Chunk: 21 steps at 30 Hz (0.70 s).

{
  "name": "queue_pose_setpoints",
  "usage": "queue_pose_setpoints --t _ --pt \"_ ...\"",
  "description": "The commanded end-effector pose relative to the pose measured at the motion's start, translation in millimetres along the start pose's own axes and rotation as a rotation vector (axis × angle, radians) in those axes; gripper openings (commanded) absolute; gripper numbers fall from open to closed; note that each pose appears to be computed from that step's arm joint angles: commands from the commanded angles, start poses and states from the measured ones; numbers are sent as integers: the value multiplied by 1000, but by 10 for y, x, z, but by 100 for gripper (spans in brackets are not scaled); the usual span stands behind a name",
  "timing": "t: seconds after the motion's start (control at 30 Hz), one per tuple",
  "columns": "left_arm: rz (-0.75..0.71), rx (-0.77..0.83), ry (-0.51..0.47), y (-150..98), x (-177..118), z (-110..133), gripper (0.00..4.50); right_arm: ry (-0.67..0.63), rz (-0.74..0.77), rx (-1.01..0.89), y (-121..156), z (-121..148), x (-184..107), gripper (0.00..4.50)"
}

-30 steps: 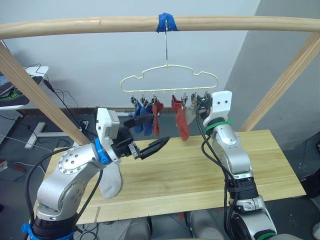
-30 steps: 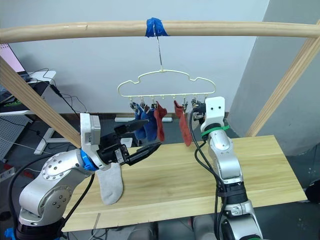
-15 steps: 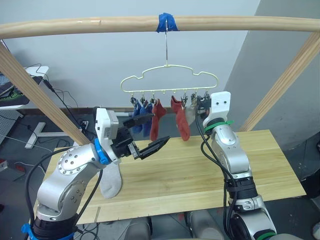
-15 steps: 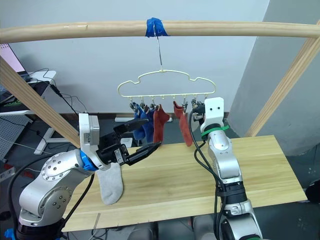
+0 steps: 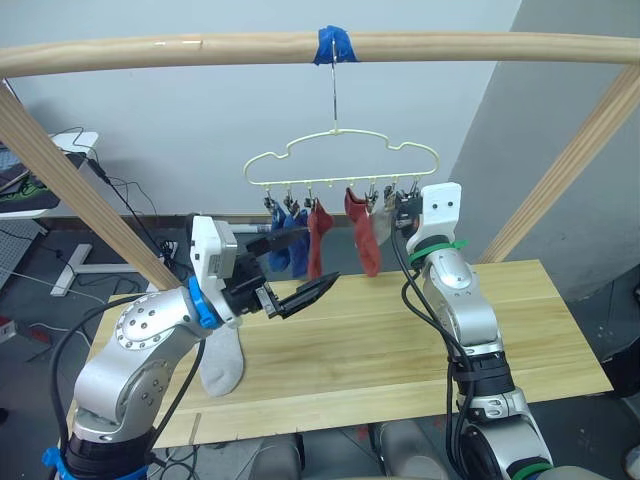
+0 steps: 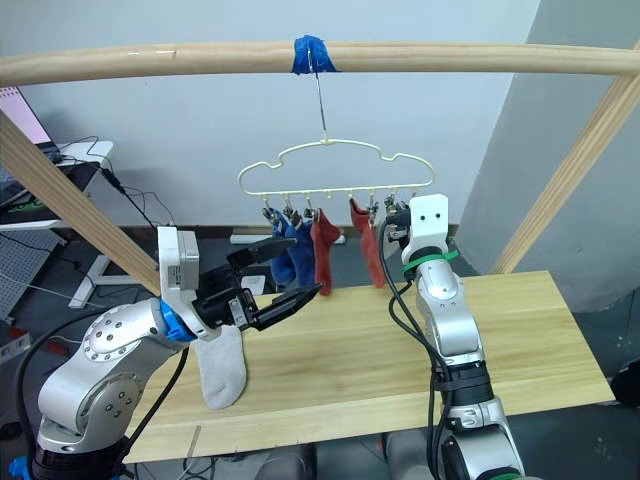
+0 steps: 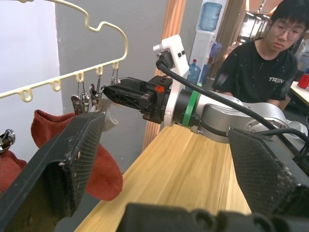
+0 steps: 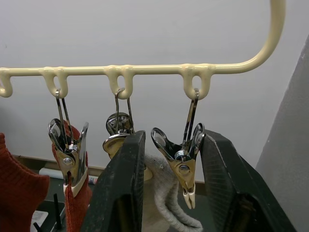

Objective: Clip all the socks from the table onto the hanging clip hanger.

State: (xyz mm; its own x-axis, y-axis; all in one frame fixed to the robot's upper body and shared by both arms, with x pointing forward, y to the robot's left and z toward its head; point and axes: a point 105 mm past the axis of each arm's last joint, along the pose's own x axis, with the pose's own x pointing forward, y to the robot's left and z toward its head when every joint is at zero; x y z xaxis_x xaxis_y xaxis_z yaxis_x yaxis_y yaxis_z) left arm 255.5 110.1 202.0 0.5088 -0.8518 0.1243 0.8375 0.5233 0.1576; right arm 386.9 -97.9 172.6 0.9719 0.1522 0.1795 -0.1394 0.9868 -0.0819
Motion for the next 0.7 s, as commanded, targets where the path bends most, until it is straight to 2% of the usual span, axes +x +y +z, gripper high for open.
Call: queue_pose_setpoints --t 0.03,0.23,0.47,0.7 --pt "-8 32 -30 -28 11 95 450 -66 -6 7 -5 181 25 173" --pt "-7 29 -28 -31 8 90 450 -72 -9 9 -12 192 25 173" --pt "-13 24 -26 -49 19 80 450 -80 -18 3 -42 209 17 2" --pt "-11 12 -17 -58 24 49 450 -71 12 8 -80 223 -3 2"
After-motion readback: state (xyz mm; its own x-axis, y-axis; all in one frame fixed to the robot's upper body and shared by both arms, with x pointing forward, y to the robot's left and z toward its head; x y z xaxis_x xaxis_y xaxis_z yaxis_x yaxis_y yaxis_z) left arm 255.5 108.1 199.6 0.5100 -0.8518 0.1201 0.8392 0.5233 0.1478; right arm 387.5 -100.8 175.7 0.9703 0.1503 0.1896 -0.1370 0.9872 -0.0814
